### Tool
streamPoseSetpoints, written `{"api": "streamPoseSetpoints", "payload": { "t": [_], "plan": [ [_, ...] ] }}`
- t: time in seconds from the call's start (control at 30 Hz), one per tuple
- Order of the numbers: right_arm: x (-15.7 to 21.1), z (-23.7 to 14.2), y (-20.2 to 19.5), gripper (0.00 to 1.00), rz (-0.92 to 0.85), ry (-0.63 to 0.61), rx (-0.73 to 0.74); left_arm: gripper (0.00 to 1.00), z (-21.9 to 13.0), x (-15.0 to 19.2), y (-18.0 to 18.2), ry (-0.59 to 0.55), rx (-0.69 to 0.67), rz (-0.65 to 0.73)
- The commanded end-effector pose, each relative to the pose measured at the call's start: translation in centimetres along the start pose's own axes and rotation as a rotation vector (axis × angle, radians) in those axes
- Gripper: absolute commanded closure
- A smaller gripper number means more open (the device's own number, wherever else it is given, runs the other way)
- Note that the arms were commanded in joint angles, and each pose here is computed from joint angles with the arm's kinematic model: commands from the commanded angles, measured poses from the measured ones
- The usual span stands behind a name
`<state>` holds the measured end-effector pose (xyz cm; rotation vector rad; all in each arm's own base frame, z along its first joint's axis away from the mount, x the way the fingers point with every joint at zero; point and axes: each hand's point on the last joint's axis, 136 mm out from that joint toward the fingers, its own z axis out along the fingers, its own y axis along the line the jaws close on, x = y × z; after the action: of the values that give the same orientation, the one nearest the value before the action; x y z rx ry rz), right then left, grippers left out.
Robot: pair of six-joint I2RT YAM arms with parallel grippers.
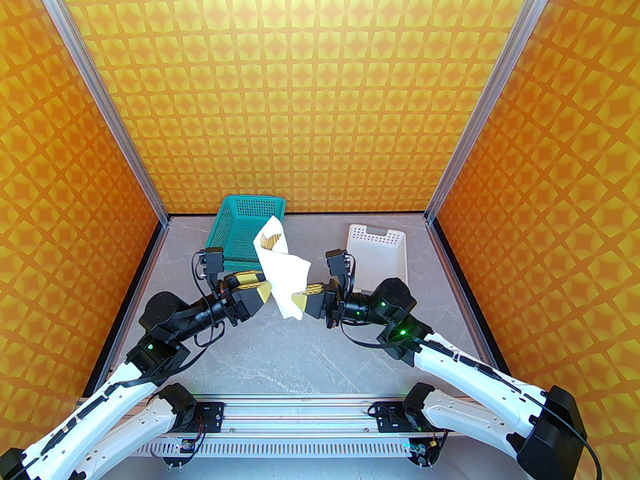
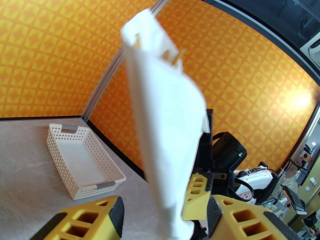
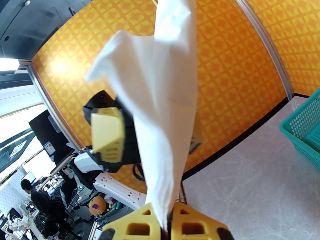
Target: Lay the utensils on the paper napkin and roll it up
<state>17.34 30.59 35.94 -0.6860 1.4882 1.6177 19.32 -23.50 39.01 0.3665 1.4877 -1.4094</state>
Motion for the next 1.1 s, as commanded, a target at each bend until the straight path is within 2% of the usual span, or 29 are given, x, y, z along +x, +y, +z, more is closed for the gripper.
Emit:
{"api": "streamPoseSetpoints", "payload": {
  "t": [0.0, 0.4, 0.6, 1.07],
  "plan": [
    [-1.1, 0.0, 2.0, 1.0, -0.029, -0.024, -0.066, 0.41, 0.0, -0.9, -1.3, -0.024, 0.059, 0.006],
    [-0.7, 0.8, 2.1, 1.0, -0.011, -0.011, -0.095, 0.52, 0.6, -0.3, -1.2, 0.0, 0.088, -0.009],
    [-0.6, 1.1, 2.3, 1.0, -0.011, -0.005, -0.106, 0.61, 0.9, -0.1, -1.2, -0.001, 0.102, -0.02],
    [-0.5, 1.5, 2.6, 1.0, -0.011, 0.004, -0.122, 0.76, 1.5, 0.2, -1.4, 0.011, 0.133, -0.034]
  ]
}}
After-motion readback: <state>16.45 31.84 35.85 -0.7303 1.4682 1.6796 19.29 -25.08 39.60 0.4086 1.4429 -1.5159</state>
